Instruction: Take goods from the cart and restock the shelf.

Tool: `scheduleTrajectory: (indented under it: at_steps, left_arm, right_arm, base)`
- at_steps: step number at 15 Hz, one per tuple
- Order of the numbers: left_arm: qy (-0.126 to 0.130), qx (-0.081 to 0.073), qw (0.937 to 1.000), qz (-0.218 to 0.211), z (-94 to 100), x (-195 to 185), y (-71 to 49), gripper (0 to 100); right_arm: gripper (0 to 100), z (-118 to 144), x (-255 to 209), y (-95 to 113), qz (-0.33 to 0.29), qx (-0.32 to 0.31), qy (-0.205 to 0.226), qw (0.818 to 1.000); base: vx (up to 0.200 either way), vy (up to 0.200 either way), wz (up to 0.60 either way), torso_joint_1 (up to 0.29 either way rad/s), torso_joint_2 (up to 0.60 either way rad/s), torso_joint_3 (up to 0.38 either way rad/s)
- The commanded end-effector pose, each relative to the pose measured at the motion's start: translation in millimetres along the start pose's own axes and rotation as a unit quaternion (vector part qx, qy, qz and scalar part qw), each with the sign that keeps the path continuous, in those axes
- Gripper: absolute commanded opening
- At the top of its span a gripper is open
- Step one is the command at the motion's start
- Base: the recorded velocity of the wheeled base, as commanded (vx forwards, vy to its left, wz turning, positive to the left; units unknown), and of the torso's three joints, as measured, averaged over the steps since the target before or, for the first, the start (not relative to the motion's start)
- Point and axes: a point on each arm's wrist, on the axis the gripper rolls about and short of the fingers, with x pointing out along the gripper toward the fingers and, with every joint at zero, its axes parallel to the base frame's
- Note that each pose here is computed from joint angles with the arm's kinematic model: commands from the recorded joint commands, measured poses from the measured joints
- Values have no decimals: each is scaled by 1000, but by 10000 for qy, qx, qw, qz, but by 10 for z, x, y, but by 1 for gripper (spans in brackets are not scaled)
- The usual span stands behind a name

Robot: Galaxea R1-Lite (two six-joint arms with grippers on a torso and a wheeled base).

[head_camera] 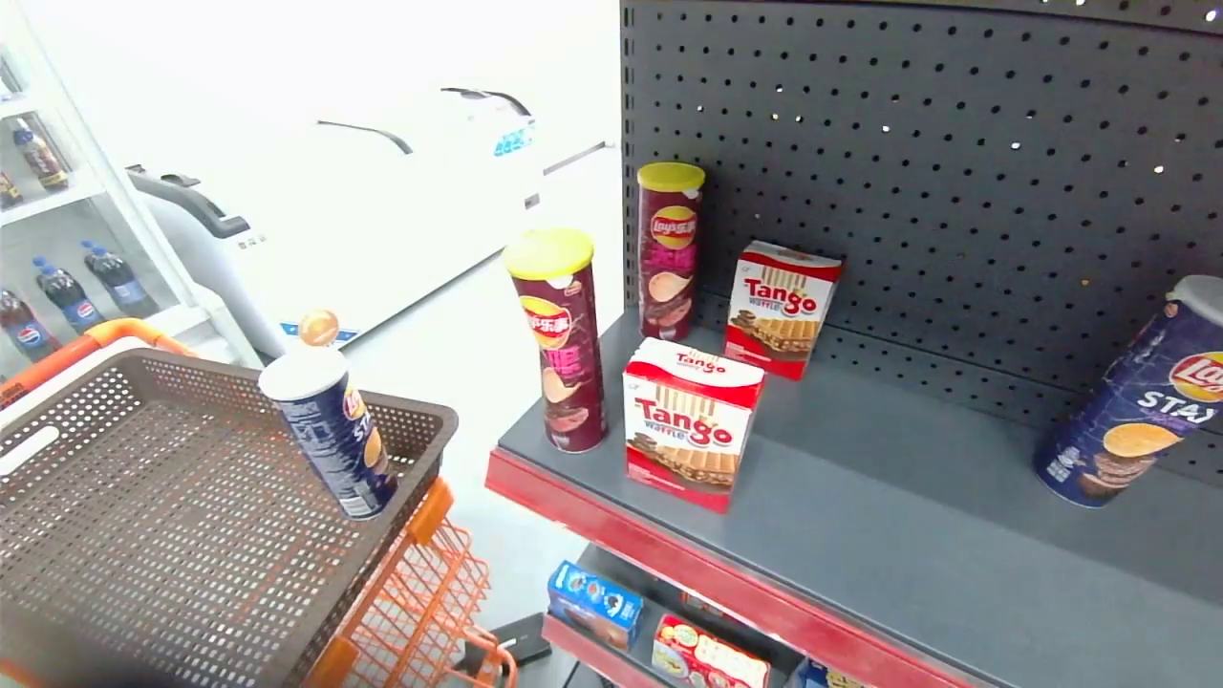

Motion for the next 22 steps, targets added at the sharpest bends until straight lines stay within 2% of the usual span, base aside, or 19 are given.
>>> scheduleTrajectory:
  at_steps: [1, 5, 6, 7, 8, 11, 13, 14, 15, 16, 18, 19, 20, 22]
  left_arm:
    - [6, 9, 10000, -5, 0, 1, 0, 100]
    - [-1, 17, 10000, 41, 4, 0, 1, 100]
    - [-132, 40, 9999, 13, 84, -25, 0, 100]
    - [-132, 40, 9999, 13, 84, -25, 0, 100]
    - [113, 80, 9999, -15, 482, -32, 10, 100]
    - [835, 62, 9965, 79, 889, 278, 38, 100]
    - [1199, 52, 9928, -8, 1162, 604, 56, 100]
    - [1387, 44, 9903, -87, 1218, 755, 54, 100]
    - [1594, 27, 9872, 12, 1206, 880, 71, 100]
    - [1669, 20, 9855, 297, 1212, 1097, 134, 100]
    - [1737, 25, 9842, 329, 1133, 1525, 192, 100]
    - [1745, 25, 9841, 328, 1125, 1548, 194, 100]
    - [1987, 32, 9795, 336, 999, 1807, 224, 100]
    - [2070, 24, 9777, 355, 876, 2009, 251, 100]
  right_arm:
    - [100, 0, 0, 0, 3, -2, -1, 10000]
    - [100, 0, 1, 0, 3, -1, 6, 10000]
    - [100, 0, 1, 0, 3, -1, 6, 10000]
    - [100, 0, 1, 0, 3, -1, 6, 10000]
    - [100, 0, 1, 0, 3, -9, 6, 10000]
    - [100, 0, 1, 0, 3, -9, 6, 10000]
    - [100, 0, 1, 0, 3, -1, 6, 10000]
    - [100, 0, 1, 0, 3, -1, 6, 10000]
    - [100, 0, 1, 0, 3, -1, 6, 10000]
    - [100, 0, 1, 0, 3, -1, 6, 10000]
    - [100, 0, 1, 0, 3, -1, 6, 10000]
    - [100, 0, 1, 0, 3, -1, 6, 10000]
    - [100, 0, 1, 0, 3, -1, 6, 10000]
    - [100, 0, 1, 0, 3, -1, 6, 10000]
  base:
    - [0, 0, 0, 0, 0, 0]
    - [0, 0, 0, 0, 0, 0]
    - [0, 0, 0, 0, 0, 0]
    - [0, 0, 0, 0, 0, 0]
    - [0, 0, 0, 0, 0, 0]
    - [0, 0, 0, 0, 0, 0]
    - [0, 0, 0, 0, 0, 0]
    - [0, 0, 0, 0, 0, 0]
    - [0, 0, 0, 0, 0, 0]
    - [0, 0, 0, 0, 0, 0]
    - [0, 0, 0, 0, 0, 0]
    - [0, 0, 0, 0, 0, 0]
    - [0, 0, 0, 0, 0, 0]
    - [0, 0, 0, 0, 0, 0]
